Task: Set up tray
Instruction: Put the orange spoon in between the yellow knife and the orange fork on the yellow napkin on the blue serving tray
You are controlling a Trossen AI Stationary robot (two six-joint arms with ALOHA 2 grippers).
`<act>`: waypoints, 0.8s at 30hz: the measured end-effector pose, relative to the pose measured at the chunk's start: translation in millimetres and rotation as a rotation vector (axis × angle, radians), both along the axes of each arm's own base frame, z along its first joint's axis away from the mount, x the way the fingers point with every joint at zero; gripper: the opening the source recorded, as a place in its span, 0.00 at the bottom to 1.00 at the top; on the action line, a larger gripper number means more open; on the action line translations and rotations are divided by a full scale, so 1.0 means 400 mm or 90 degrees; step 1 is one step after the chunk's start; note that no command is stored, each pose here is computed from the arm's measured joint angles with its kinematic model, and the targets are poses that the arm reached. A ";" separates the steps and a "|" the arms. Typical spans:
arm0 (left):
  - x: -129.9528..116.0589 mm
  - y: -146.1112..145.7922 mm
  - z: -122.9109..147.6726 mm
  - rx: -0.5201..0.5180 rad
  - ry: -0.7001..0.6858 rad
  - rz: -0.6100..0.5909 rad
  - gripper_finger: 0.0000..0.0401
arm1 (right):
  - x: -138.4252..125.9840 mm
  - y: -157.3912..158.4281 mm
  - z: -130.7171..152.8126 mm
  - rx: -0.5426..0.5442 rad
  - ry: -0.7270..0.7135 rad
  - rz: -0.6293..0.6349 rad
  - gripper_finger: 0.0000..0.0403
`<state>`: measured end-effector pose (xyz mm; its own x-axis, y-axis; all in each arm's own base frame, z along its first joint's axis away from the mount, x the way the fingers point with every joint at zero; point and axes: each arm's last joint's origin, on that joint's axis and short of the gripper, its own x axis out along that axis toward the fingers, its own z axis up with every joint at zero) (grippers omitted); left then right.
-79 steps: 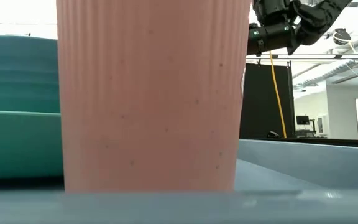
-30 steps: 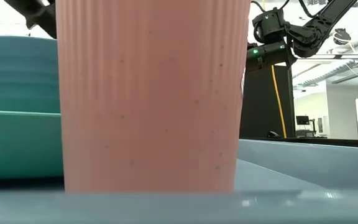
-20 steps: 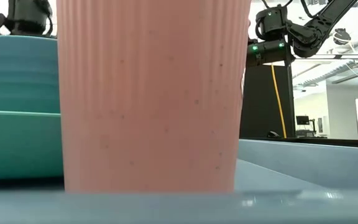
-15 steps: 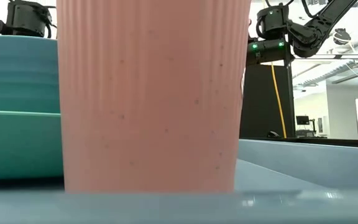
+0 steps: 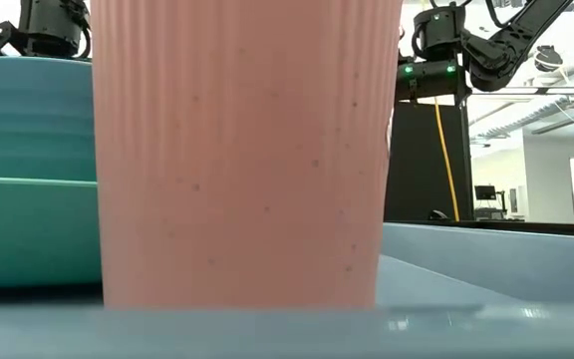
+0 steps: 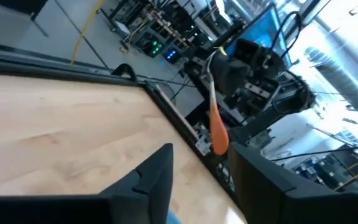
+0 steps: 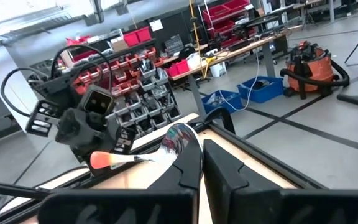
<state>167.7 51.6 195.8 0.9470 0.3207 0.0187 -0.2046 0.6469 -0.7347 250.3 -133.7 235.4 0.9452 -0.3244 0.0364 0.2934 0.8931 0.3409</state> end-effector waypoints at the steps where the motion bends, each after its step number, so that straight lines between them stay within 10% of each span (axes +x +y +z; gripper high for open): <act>1: 0.003 -0.002 0.000 0.003 -0.002 -0.003 0.40 | 0.000 0.001 0.000 0.000 0.000 -0.001 0.00; 24: 0.139 0.018 0.006 0.057 0.067 -0.051 0.45 | 0.005 0.008 -0.003 -0.005 0.011 -0.019 0.00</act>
